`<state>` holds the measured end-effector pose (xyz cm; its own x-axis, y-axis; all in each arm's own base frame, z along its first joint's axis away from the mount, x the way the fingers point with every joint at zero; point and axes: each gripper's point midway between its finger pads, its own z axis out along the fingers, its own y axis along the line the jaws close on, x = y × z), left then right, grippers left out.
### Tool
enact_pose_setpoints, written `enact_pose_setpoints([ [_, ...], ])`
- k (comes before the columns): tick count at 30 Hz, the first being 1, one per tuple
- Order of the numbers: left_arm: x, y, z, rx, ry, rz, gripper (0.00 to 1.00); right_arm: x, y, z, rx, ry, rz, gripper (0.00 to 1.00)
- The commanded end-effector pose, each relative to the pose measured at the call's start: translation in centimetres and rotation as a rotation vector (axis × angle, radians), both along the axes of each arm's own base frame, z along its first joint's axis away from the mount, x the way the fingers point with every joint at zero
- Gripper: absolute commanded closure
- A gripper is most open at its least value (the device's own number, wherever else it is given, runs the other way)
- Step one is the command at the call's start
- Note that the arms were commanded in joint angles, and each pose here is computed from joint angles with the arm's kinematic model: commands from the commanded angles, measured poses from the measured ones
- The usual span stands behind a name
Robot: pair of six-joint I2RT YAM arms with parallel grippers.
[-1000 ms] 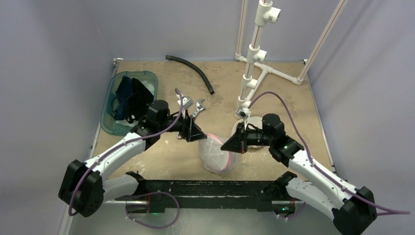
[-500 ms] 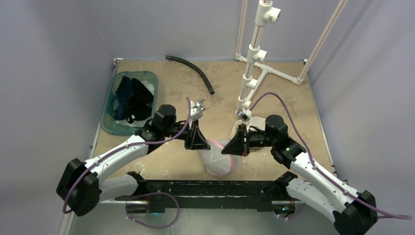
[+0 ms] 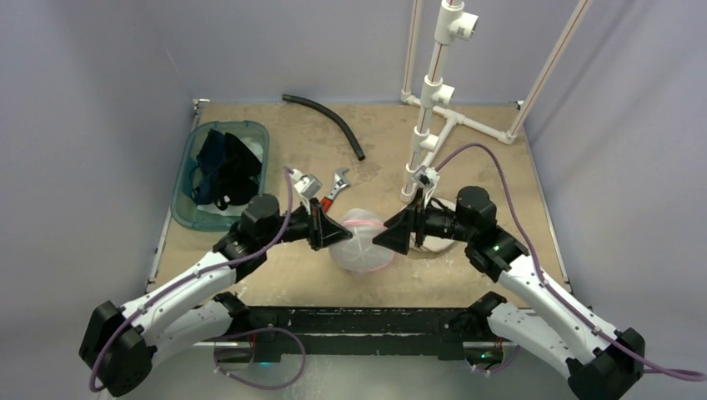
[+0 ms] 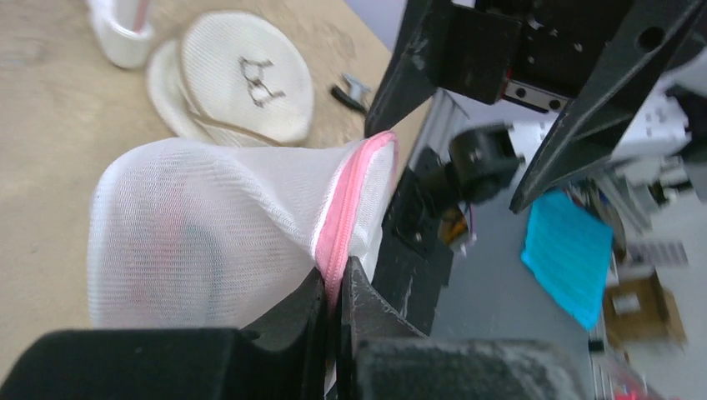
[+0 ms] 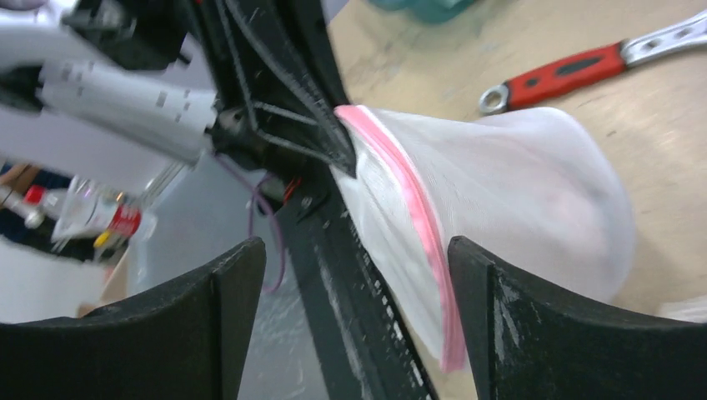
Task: Unzip the laundry bag and remove the bra
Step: Unzip the laundry bag at the center of the board.
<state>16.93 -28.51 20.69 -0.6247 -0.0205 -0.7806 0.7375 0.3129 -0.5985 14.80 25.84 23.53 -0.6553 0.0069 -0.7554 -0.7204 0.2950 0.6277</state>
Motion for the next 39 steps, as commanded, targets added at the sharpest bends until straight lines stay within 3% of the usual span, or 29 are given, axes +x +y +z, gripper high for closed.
enact_pose_setpoints([
  [1, 4.1, 2.4, 4.3, -0.194, 0.009, 0.369, 1.0, 3.3, -1.6, 2.8, -0.03, -0.08, -0.234, 0.15],
  [6, 5.9, 5.4, 3.7, -0.343, 0.165, 0.621, 1.0, 5.5, -4.4, 4.5, -0.026, -0.145, -0.46, 0.15],
  [10, 6.5, 7.1, 2.4, -0.456, 0.275, 0.756, 1.0, 5.1, -4.9, 3.9, -0.006, -0.145, -0.475, 0.2],
  [16, 7.2, 8.0, 1.0, -0.499, 0.369, 0.914, 1.0, 4.5, -3.3, 0.1, -0.029, -0.07, -0.463, 0.29],
  [22, 7.3, 7.4, -1.2, -0.466, 0.485, 1.018, 1.0, 2.1, 1.3, -5.0, -0.121, -0.037, -0.493, 0.33],
  [29, 7.0, 8.9, -3.9, -0.398, 0.562, 1.129, 1.0, 1.3, 3.8, -8.6, -0.149, -0.096, -0.43, 0.5],
  [39, 6.7, 9.8, -5.4, -0.302, 0.608, 1.208, 1.0, 1.6, 6.4, -10.7, -0.191, -0.174, -0.381, 0.5],
])
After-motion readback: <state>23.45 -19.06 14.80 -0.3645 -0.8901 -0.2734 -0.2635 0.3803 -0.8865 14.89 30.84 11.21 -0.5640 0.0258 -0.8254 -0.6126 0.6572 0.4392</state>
